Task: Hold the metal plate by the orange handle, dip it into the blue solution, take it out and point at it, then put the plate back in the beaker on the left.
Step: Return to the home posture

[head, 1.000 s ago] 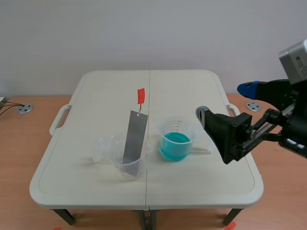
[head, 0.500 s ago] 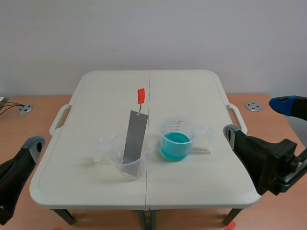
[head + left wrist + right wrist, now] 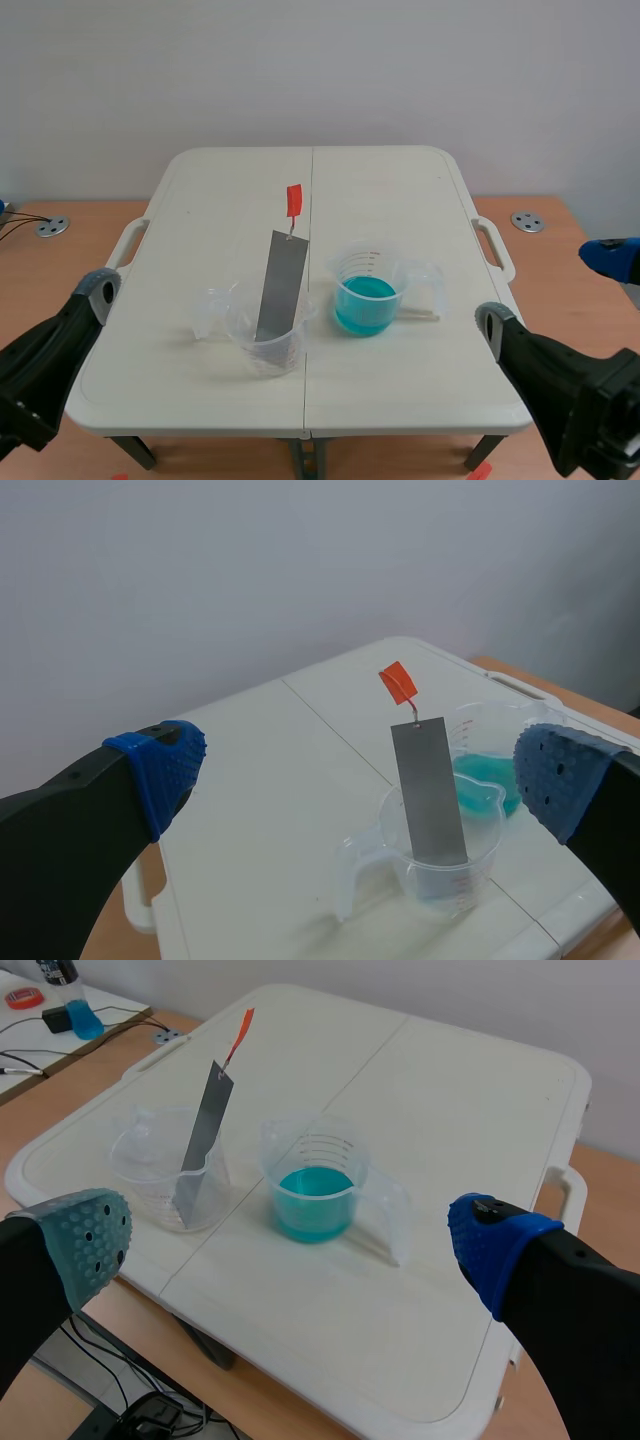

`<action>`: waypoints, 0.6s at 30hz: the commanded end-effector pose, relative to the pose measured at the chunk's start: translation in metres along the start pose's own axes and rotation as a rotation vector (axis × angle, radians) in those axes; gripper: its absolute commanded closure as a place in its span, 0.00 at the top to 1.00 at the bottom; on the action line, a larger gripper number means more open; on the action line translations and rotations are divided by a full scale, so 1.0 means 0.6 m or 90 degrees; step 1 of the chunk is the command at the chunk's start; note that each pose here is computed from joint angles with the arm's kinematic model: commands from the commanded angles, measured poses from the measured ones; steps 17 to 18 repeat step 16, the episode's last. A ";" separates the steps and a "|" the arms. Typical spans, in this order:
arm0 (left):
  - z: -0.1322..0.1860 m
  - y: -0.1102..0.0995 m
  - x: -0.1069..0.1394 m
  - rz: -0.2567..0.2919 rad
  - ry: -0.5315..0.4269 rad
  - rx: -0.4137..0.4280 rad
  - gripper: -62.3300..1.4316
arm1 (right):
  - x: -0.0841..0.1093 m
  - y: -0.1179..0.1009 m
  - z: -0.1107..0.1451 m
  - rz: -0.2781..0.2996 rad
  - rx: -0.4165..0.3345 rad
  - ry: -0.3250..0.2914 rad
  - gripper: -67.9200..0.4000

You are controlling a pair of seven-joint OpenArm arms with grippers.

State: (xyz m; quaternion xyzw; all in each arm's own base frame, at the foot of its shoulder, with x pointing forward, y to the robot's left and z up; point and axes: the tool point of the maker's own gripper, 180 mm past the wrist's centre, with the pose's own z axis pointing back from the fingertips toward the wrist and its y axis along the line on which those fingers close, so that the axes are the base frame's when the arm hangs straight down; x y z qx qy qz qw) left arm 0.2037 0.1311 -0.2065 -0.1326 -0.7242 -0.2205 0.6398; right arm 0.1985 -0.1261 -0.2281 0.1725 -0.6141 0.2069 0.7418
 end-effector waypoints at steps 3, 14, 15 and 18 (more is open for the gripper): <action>0.003 0.003 0.007 0.001 -0.009 0.004 1.00 | 0.023 -0.001 0.000 0.006 -0.004 -0.027 0.98; 0.003 0.003 0.005 0.001 -0.004 0.004 1.00 | 0.023 -0.001 0.000 0.007 -0.004 -0.027 0.98; 0.003 0.003 0.005 0.001 -0.004 0.004 1.00 | 0.023 -0.001 0.000 0.007 -0.004 -0.027 0.98; 0.003 0.003 0.005 0.001 -0.004 0.004 1.00 | 0.023 -0.001 0.000 0.007 -0.004 -0.027 0.98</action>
